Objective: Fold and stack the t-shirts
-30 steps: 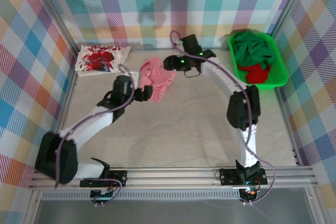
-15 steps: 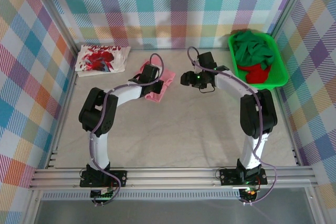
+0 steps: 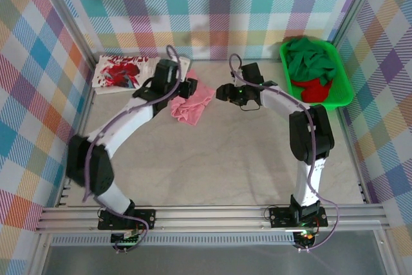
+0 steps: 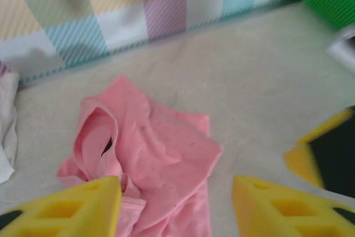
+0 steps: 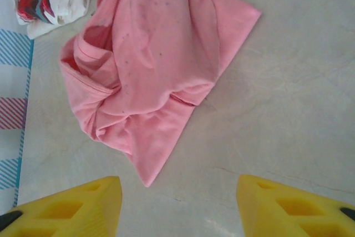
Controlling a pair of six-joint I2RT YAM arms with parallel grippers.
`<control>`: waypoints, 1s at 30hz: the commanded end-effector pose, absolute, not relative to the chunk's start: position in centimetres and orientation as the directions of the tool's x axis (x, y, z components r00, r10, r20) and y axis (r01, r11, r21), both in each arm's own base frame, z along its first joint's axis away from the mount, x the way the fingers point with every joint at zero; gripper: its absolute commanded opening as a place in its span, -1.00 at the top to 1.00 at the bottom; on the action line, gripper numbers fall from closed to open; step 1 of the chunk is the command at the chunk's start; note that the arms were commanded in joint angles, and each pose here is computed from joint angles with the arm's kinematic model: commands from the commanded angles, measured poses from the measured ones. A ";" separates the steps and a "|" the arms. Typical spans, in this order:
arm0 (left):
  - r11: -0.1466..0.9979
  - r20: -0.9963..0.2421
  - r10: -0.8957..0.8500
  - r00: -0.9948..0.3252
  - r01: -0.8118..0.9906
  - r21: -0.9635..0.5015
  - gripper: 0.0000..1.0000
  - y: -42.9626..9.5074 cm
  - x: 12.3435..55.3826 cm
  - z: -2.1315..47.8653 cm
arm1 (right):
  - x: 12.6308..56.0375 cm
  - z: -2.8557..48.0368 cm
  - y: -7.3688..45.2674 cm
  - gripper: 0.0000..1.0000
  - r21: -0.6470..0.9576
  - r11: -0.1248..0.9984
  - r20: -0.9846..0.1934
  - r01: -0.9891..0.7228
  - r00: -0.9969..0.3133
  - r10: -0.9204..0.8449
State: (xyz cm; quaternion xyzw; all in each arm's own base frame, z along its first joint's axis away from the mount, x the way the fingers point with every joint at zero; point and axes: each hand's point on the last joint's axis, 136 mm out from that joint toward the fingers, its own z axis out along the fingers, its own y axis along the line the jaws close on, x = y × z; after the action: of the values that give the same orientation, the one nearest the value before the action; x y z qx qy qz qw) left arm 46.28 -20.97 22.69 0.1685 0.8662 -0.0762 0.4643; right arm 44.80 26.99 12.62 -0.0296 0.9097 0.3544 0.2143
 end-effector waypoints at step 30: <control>0.973 -0.791 -0.077 -0.607 0.127 -0.193 1.00 -14.3 46.1 25.7 | 39.5 12.1 37.0 -0.17 0.842 0.473 -0.280 -0.259 -0.960 -0.028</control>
State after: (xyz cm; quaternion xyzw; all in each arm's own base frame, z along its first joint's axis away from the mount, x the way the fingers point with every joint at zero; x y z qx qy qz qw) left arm 46.87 -13.13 24.15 0.0176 0.8980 -0.0601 0.4356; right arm 39.30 34.34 9.29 -0.0670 0.8868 0.4430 0.1134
